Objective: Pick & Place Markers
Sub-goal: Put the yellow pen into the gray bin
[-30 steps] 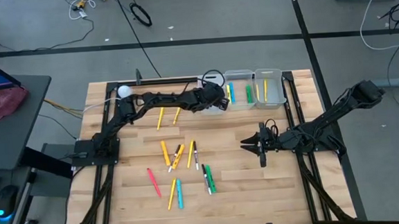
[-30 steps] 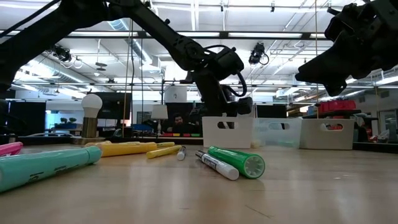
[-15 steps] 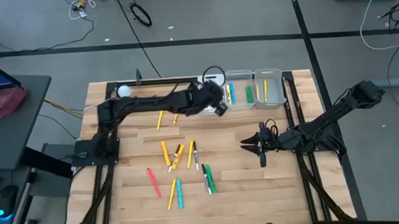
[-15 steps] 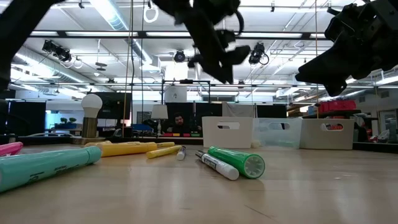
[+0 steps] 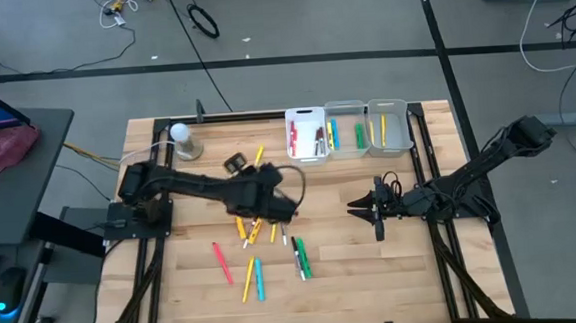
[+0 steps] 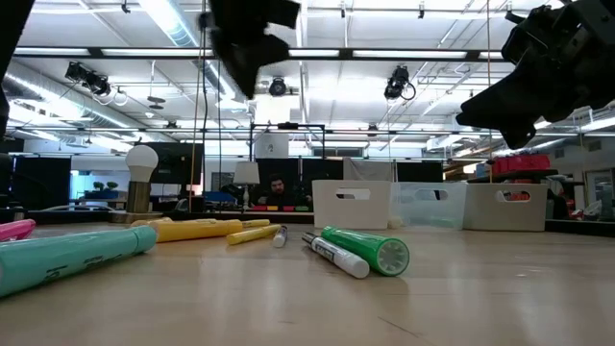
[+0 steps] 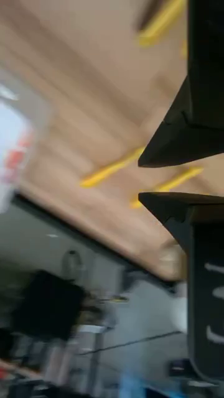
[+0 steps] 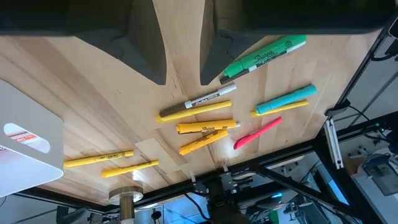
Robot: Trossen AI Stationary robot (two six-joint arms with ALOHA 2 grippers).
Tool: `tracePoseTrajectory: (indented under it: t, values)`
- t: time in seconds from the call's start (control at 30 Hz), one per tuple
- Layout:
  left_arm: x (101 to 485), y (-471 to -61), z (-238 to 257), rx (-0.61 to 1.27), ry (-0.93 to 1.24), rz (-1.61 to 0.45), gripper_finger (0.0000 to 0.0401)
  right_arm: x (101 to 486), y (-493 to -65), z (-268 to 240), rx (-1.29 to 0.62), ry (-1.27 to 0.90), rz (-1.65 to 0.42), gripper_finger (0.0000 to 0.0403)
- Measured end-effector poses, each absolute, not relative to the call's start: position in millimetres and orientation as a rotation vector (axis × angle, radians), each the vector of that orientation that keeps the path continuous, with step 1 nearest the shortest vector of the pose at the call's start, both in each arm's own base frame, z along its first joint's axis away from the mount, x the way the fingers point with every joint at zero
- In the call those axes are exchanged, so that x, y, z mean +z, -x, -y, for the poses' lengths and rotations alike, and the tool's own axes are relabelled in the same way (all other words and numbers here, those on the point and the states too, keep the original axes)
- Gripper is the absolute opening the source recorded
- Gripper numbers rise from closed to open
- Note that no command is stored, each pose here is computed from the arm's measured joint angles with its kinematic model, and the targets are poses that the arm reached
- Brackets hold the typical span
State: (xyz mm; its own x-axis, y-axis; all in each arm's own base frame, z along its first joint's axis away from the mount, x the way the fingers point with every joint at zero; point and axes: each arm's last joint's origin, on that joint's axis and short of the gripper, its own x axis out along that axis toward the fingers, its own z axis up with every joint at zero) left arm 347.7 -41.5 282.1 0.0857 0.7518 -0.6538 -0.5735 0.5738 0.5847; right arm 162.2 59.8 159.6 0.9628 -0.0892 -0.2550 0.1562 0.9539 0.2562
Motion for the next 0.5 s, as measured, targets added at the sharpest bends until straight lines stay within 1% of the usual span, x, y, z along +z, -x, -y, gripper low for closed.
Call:
tracePoseTrajectory:
  t: [0.1, 0.17, 0.3, 0.37, 0.5]
  values:
    - [281.4, -336.2, 55.2, 1.014, -0.109, -1.169, 0.0071, 159.6, -162.2, -59.9, -0.127, -0.292, -0.243, 0.0098]
    - [279.7, -335.9, 63.0, 0.979, -0.032, -1.195, 0.0067, 159.6, -162.2, -59.9, -0.128, -0.294, -0.243, 0.0098]
    - [275.5, -343.1, 75.8, 0.904, 0.065, -1.166, 0.0064, 159.6, -162.2, -59.9, -0.128, -0.296, -0.243, 0.0098]
    - [273.8, -346.8, 79.5, 0.885, 0.074, -1.138, 0.0064, 159.6, -162.2, -59.9, -0.128, -0.295, -0.243, 0.0098]
    - [273.0, -349.3, 82.5, 0.897, 0.026, -1.083, 0.0065, 159.8, -162.0, -59.9, -0.125, -0.306, -0.243, 0.0098]
